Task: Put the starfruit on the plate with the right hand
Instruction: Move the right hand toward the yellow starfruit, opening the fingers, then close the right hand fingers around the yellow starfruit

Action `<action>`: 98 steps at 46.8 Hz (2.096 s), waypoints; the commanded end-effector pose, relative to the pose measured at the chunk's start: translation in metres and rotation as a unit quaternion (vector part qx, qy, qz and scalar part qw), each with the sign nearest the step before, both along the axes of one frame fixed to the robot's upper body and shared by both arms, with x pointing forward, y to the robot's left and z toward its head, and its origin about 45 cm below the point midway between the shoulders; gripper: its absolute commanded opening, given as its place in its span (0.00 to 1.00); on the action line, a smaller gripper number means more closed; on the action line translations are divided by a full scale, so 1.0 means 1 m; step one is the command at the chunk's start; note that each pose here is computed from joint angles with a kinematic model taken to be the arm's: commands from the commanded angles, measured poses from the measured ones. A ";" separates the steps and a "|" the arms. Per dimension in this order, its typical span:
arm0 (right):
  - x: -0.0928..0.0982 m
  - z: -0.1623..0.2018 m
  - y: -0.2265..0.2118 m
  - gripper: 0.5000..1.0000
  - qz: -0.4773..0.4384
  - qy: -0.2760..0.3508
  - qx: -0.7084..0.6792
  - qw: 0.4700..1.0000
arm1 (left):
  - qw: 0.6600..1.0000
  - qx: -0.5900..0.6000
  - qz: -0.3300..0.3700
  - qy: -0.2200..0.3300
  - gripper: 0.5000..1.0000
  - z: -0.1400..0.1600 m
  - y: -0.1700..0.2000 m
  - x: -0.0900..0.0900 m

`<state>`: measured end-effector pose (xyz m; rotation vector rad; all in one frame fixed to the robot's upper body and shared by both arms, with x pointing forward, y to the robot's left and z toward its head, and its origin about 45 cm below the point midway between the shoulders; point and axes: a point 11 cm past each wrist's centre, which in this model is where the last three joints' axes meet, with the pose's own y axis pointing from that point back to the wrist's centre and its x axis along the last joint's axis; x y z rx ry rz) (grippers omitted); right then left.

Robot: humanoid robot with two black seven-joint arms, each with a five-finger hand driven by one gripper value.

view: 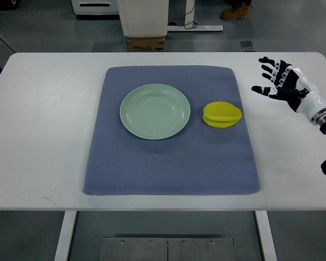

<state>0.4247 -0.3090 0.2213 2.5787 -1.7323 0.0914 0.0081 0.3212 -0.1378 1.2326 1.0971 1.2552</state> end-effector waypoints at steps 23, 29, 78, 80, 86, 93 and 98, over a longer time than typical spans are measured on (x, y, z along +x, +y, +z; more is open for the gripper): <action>-0.015 -0.015 0.030 1.00 0.081 -0.047 -0.179 0.979 | 1.000 0.000 0.000 0.000 1.00 0.000 0.000 0.000; -0.014 -0.019 0.039 1.00 0.095 -0.051 -0.217 0.970 | 1.000 0.000 0.000 0.000 1.00 0.000 0.000 0.000; -0.006 -0.046 0.068 1.00 0.105 -0.025 -0.292 0.950 | 1.000 0.000 0.000 0.000 1.00 0.000 0.000 0.000; -0.006 -0.046 0.068 1.00 0.104 -0.024 -0.292 0.950 | 1.000 0.000 0.000 0.000 1.00 0.000 0.000 0.000; -0.005 -0.046 0.071 1.00 0.102 -0.021 -0.295 0.950 | 1.000 0.000 0.000 0.000 1.00 0.000 0.000 0.000; 0.000 -0.046 0.071 1.00 0.094 -0.020 -0.303 0.948 | 1.000 0.000 0.000 0.000 1.00 0.000 0.000 0.000; 0.001 -0.048 0.073 1.00 0.092 -0.019 -0.304 0.948 | 1.000 0.000 0.000 0.000 1.00 0.000 0.000 0.000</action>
